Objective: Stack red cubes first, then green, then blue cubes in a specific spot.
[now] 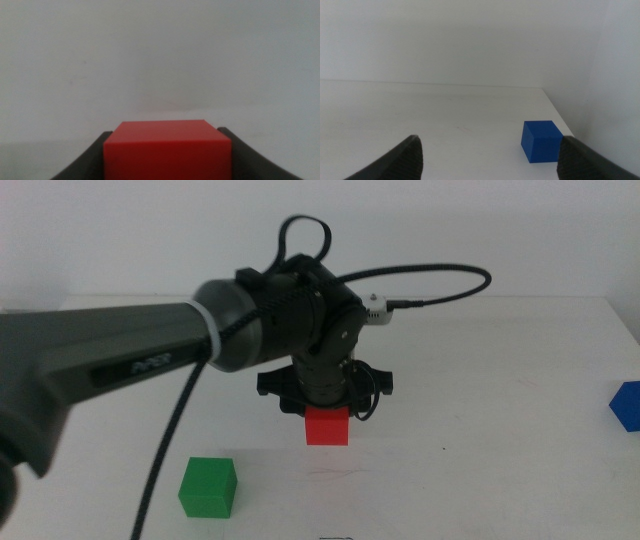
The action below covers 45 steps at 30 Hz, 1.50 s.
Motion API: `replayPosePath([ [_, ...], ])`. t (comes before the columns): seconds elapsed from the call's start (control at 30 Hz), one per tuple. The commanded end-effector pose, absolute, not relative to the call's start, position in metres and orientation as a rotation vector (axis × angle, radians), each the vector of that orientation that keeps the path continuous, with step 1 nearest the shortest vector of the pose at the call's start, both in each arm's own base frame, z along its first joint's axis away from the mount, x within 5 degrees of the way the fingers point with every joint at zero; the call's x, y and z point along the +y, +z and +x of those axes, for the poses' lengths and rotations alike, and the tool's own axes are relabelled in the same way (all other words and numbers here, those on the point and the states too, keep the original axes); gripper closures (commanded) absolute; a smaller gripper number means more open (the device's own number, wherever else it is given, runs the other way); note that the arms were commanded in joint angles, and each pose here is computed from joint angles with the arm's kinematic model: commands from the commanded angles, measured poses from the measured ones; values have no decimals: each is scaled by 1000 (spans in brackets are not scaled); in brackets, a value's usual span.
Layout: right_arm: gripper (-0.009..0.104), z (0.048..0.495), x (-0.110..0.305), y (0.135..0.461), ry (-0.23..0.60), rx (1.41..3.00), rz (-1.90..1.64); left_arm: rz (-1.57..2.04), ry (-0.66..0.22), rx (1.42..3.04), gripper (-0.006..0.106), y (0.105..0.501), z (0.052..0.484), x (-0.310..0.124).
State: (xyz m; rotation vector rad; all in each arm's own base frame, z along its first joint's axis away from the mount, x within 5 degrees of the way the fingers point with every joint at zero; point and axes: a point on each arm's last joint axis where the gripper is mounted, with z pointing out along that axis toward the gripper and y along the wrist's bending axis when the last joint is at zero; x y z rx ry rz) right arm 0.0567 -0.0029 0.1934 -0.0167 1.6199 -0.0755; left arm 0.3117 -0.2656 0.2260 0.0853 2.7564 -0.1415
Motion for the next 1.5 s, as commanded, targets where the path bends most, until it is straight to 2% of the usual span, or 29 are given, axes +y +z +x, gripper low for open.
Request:
replayPosePath([
  [0.0, 1, 54, -2, 208, -90, 1500, -36, 76, -241, 2672, 102, 245, 314, -271],
  [0.3, 1, 54, -2, 208, -90, 1500, -36, 80, -250, 2682, 102, 222, 322, -279],
  [0.67, 1, 54, -2, 208, -90, 1500, -36, 85, -201, 2727, 102, 201, 325, -281],
  [0.7, 1, 54, -2, 208, -90, 1500, -36, 60, -237, 2740, 102, 201, 323, -283],
  [0.8, 1, 54, -2, 208, -90, 1500, -36, 47, -250, 2742, 100, 201, 323, -284],
  [0.9, 1, 54, -2, 208, -90, 1500, -36, 15, -254, 2749, 93, 201, 323, -284],
  [1.0, 1, 54, -2, 208, -90, 1500, -36, 13, -255, 2750, 80, 201, 323, -284],
  [1.03, 1, 54, -2, 208, -90, 1500, -36, 34, -228, 2741, 29, 205, 322, -281],
  [1.13, 1, 54, -2, 208, -90, 1500, -36, 38, -220, 2733, 10, 211, 321, -279],
  [1.17, 1, 54, -2, 208, -90, 1500, -36, 38, -220, 2731, 6, 214, 320, -278],
  [1.47, 1, 54, -2, 208, -90, 1500, -36, 36, -250, 2689, 7, 236, 317, -274],
])
